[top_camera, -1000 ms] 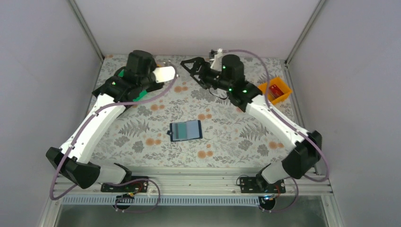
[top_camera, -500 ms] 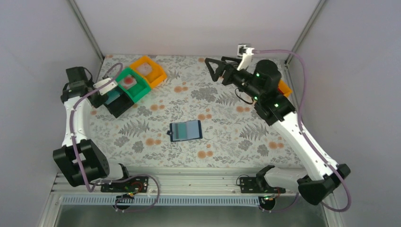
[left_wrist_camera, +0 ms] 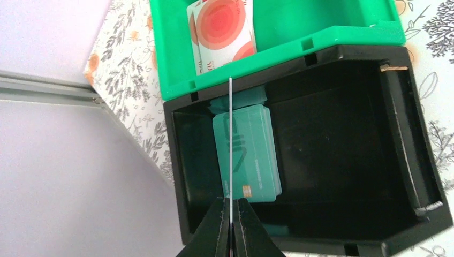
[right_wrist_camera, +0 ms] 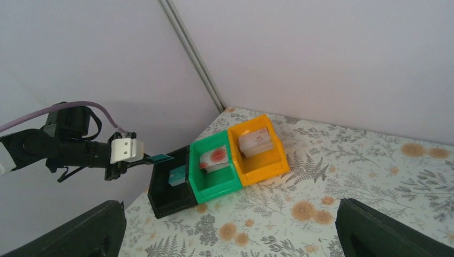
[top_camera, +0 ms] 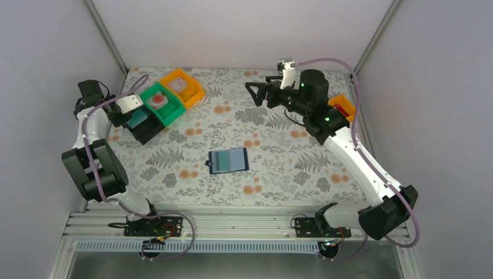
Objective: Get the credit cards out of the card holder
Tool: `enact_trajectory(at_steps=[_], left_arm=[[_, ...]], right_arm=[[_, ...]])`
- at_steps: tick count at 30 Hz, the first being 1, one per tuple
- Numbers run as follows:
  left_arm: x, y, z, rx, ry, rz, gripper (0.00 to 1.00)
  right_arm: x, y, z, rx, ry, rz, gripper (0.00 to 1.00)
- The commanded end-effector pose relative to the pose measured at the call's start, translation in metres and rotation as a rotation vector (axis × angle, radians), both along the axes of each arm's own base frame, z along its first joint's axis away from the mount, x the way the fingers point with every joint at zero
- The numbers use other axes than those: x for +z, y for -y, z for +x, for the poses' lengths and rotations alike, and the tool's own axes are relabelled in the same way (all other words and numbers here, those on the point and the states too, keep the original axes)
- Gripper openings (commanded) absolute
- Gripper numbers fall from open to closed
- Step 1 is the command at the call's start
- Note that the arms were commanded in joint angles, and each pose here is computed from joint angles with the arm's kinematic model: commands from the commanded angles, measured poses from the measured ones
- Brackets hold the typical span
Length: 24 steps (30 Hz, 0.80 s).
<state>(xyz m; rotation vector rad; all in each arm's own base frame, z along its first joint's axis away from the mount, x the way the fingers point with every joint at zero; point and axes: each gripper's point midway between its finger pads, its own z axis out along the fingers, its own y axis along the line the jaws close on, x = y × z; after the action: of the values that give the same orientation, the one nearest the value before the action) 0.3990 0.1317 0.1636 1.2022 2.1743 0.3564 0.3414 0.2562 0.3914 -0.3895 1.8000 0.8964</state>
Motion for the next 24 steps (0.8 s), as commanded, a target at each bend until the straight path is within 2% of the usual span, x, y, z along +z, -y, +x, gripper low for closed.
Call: enact_trajectory(at_steps=[1, 7, 24], left_arm=[[0.001, -0.002, 0.026, -0.022, 0.077, -0.038, 0.02], [-0.013, -0.002, 0.042, 0.026, 0.036, -0.116, 0.02], [-0.075, -0.015, 0.044, 0.072, -0.072, 0.007, 0.02]], right_arm=[[-0.001, 0.01, 0.003, -0.02, 0.039, -0.034, 0.99], [-0.01, 0.016, 0.02, -0.048, 0.036, -0.066, 0.99], [-0.02, 0.018, 0.038, -0.026, 0.003, -0.064, 0.99]])
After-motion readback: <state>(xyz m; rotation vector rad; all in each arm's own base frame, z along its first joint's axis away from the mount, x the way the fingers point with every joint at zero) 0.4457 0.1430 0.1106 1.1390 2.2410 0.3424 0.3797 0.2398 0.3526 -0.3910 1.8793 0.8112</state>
